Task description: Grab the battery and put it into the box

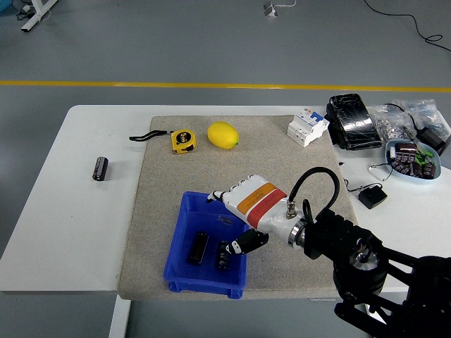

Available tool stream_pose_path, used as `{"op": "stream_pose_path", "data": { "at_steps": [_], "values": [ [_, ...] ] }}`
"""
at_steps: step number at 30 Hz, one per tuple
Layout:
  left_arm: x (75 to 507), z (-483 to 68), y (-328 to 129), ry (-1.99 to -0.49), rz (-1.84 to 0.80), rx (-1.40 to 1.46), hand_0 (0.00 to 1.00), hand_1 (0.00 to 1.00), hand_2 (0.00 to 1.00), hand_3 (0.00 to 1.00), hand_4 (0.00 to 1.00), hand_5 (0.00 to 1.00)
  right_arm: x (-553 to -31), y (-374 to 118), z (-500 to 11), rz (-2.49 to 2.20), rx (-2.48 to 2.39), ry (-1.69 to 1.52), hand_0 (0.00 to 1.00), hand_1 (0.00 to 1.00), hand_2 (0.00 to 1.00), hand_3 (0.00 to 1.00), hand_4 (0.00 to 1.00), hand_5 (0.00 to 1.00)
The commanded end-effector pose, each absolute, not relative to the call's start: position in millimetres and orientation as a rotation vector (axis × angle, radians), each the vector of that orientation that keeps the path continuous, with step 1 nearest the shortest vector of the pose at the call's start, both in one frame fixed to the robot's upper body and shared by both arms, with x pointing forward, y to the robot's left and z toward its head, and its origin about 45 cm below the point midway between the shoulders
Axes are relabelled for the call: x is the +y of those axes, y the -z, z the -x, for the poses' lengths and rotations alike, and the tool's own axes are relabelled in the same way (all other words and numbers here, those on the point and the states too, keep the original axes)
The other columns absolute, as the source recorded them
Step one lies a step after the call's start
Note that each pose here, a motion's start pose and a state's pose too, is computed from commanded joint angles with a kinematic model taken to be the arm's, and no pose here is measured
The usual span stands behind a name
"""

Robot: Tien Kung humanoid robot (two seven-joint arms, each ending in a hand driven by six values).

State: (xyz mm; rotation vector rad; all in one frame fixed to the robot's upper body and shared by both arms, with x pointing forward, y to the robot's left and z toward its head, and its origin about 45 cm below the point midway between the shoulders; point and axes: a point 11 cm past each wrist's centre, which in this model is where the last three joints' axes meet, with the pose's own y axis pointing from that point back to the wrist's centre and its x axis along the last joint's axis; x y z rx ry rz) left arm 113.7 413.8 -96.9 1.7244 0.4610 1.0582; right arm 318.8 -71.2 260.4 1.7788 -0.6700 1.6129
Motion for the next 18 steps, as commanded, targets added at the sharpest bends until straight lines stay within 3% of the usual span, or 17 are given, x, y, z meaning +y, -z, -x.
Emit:
{"op": "stream_pose_path", "data": {
  "at_steps": [9,18],
  "values": [
    [413,-111,98,-1.05,-1.725,0.466,0.695,0.663,0.726,0.632,0.651,0.662,-96,-301,-346,-1.716,-0.866,-1.613,0.134,0.124,0.248,0.823,0.998,0.437],
    [411,-111,99,-1.051,-1.719,0.469,0.693,0.667,0.724,0.632,0.651,0.661,-146,-282,-373,-1.63,-0.936,-1.468,0.134,0.122,0.244,0.833,0.998,0.473]
  ]
}}
